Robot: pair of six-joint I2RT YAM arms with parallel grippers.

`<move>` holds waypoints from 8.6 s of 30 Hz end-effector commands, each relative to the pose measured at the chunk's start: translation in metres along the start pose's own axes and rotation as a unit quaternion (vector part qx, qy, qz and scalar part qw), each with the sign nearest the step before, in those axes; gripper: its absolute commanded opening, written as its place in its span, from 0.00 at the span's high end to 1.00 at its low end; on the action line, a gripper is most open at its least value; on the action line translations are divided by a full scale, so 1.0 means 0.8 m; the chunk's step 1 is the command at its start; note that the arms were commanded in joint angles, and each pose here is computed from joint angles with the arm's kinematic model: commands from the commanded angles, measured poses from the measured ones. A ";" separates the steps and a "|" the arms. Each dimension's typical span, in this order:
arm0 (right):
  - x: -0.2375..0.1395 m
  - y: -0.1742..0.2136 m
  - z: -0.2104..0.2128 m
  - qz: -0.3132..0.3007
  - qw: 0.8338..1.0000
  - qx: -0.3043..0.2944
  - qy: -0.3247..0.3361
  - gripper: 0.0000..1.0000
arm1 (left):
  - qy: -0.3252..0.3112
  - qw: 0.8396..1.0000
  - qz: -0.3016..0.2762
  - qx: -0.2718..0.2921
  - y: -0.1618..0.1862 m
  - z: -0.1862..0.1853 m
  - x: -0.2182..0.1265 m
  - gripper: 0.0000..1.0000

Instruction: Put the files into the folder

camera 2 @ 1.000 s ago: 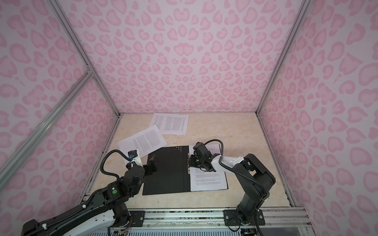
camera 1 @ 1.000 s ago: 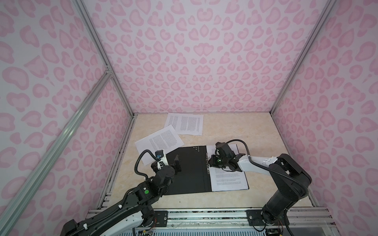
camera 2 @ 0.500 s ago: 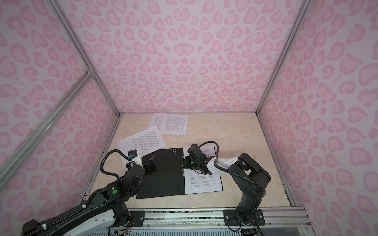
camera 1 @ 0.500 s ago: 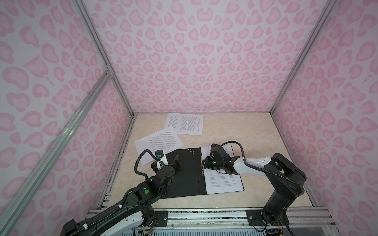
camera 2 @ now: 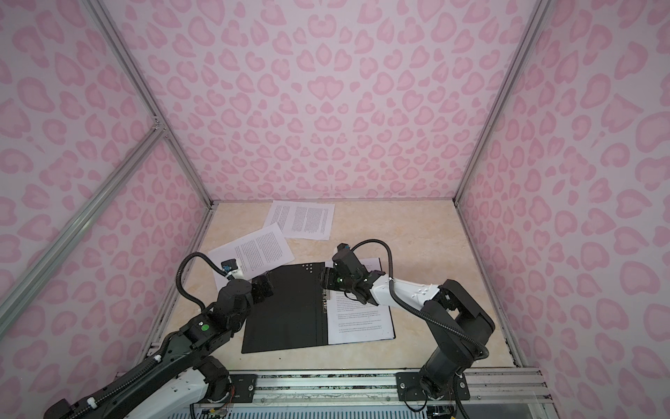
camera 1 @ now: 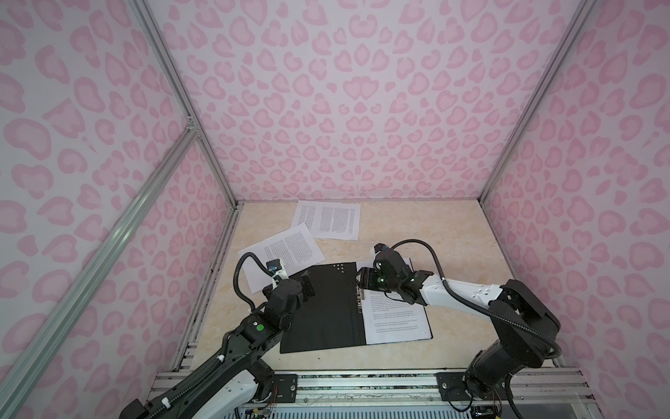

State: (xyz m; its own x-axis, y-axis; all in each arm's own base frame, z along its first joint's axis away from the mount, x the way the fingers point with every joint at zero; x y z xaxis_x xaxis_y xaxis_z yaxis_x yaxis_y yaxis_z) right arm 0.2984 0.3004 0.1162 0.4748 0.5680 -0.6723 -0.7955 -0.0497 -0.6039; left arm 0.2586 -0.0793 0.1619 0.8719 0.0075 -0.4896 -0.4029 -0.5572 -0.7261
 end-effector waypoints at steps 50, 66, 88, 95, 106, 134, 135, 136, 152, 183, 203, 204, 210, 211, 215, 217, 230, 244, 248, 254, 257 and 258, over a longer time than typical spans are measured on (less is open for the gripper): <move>0.172 -0.082 -0.007 0.120 0.990 -0.042 -0.057 0.11 | -0.107 0.929 0.289 -0.205 0.044 0.073 0.184 0.02; 0.218 -0.104 -0.024 0.119 0.990 0.014 -0.070 0.15 | -0.070 0.940 0.271 -0.197 0.012 0.042 0.155 0.04; 0.239 -0.105 -0.042 0.121 0.990 0.050 -0.049 0.18 | -0.118 0.916 0.263 -0.279 0.000 0.109 0.218 0.04; 0.253 -0.114 -0.010 0.112 0.987 0.071 -0.092 0.19 | -0.121 0.912 0.271 -0.284 0.009 0.111 0.218 0.04; 0.248 -0.136 0.041 0.089 0.979 0.096 -0.155 0.20 | -0.115 0.909 0.276 -0.290 0.012 0.108 0.218 0.04; 0.237 -0.153 -0.070 0.121 0.991 0.019 -0.053 0.22 | -0.077 0.909 0.294 -0.286 0.031 0.095 0.136 0.05; 0.236 -0.154 -0.073 0.121 0.991 0.018 -0.051 0.22 | -0.075 0.910 0.291 -0.286 0.030 0.094 0.132 0.05; 0.235 -0.156 -0.074 0.119 0.991 0.018 -0.051 0.22 | -0.072 0.911 0.288 -0.285 0.027 0.093 0.127 0.05; 0.215 -0.157 -0.013 0.115 0.989 -0.068 -0.064 0.22 | -0.117 0.927 0.209 -0.288 -0.027 0.112 0.143 0.04; 0.280 -0.112 0.032 0.142 0.982 -0.015 -0.125 0.25 | -0.150 0.910 0.250 -0.294 0.020 0.144 0.175 0.05; 0.228 -0.141 0.117 0.070 0.955 0.089 -0.273 0.19 | -0.143 0.906 0.260 -0.301 0.030 0.144 0.181 0.06; 0.228 -0.141 0.118 0.069 0.955 0.088 -0.274 0.19 | -0.143 0.906 0.261 -0.302 0.030 0.144 0.181 0.06; 0.240 -0.136 0.115 0.068 0.956 0.102 -0.267 0.27 | -0.140 0.905 0.264 -0.304 0.033 0.143 0.181 0.06; 0.241 -0.136 0.113 0.064 0.957 0.110 -0.262 0.30 | -0.141 0.904 0.264 -0.305 0.033 0.143 0.180 0.06; 0.241 -0.134 0.104 0.037 0.958 0.142 -0.245 0.45 | -0.141 0.904 0.263 -0.306 0.033 0.143 0.180 0.06; 0.240 -0.132 0.103 0.029 0.960 0.152 -0.233 0.51 | -0.140 0.904 0.263 -0.307 0.032 0.143 0.180 0.06; 0.241 -0.097 0.090 -0.002 0.955 0.233 -0.186 0.94 | -0.130 0.904 0.260 -0.313 0.029 0.138 0.180 0.06; 0.102 -0.127 0.087 0.050 0.992 -0.030 -0.111 1.00 | 0.058 0.947 0.212 -0.232 -0.054 -0.008 0.103 0.04; 0.025 -0.111 0.059 0.081 0.988 -0.092 -0.093 1.00 | 0.136 0.961 0.187 -0.153 -0.059 -0.065 0.043 0.03; -0.073 -0.068 -0.001 0.134 0.981 -0.123 -0.066 1.00 | 0.196 0.965 0.145 -0.095 -0.030 -0.094 -0.009 0.01; -0.100 -0.031 -0.046 0.209 0.966 -0.153 0.023 1.00 | 0.180 0.973 0.127 -0.062 -0.015 -0.092 -0.008 0.01; -0.106 -0.021 -0.062 0.225 0.959 -0.161 0.056 1.00 | 0.173 0.976 0.122 -0.051 -0.008 -0.089 -0.005 0.01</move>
State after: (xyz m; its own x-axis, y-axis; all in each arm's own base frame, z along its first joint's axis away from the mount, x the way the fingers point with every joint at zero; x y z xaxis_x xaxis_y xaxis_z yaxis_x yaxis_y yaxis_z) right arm 0.3234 0.2530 0.1934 0.2685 0.5491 -0.7914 -0.7749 -0.3649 -0.5161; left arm 0.2711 -0.1428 0.2045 0.7402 -0.4990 -0.4507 -0.6712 -0.5892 -0.4498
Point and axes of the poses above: each gripper's point midway between its finger pads, its own x axis out along the fingers, its own z axis along the line the jaws close on, y = z × x, the point moved 2 cm from there along -x, back along the fingers, and after that the axes turned 13 degrees about -x, right-handed, at the moved point
